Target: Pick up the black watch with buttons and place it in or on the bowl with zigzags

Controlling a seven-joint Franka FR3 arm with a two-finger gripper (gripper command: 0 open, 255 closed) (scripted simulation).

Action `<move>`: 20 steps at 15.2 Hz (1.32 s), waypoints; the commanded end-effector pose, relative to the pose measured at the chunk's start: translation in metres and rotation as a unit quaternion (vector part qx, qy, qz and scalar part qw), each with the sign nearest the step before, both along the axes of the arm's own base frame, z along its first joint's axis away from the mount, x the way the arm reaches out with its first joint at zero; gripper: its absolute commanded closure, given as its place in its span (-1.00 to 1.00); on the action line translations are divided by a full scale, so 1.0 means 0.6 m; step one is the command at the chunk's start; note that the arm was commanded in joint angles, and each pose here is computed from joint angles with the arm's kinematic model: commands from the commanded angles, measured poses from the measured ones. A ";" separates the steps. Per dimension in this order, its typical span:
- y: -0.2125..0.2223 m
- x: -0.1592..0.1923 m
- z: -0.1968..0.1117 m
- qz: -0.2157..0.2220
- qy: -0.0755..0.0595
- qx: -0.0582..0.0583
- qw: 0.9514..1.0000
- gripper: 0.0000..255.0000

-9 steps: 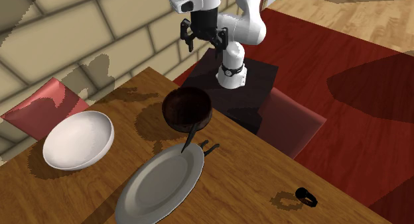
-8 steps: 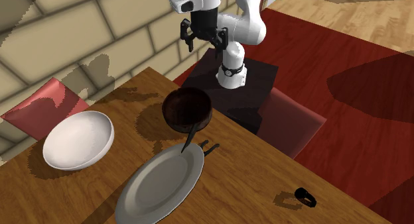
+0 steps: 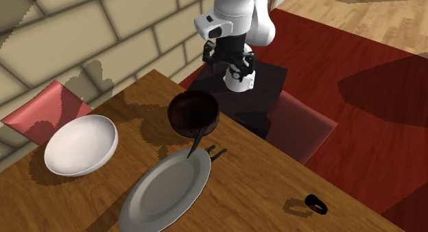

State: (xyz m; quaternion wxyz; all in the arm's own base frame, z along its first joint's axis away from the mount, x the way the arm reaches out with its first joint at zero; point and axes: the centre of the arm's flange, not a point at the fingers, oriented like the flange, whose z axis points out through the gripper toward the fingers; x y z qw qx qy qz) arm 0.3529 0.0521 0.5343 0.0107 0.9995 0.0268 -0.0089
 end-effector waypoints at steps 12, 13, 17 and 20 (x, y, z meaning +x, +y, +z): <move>0.236 0.142 -0.060 -0.021 -0.004 0.005 1.000 -1.00; 0.254 0.154 -0.065 -0.023 -0.004 0.005 1.000 -1.00; 0.325 0.201 -0.083 -0.029 -0.005 0.007 1.000 -1.00; 0.378 0.237 -0.097 -0.034 -0.006 0.008 0.999 -1.00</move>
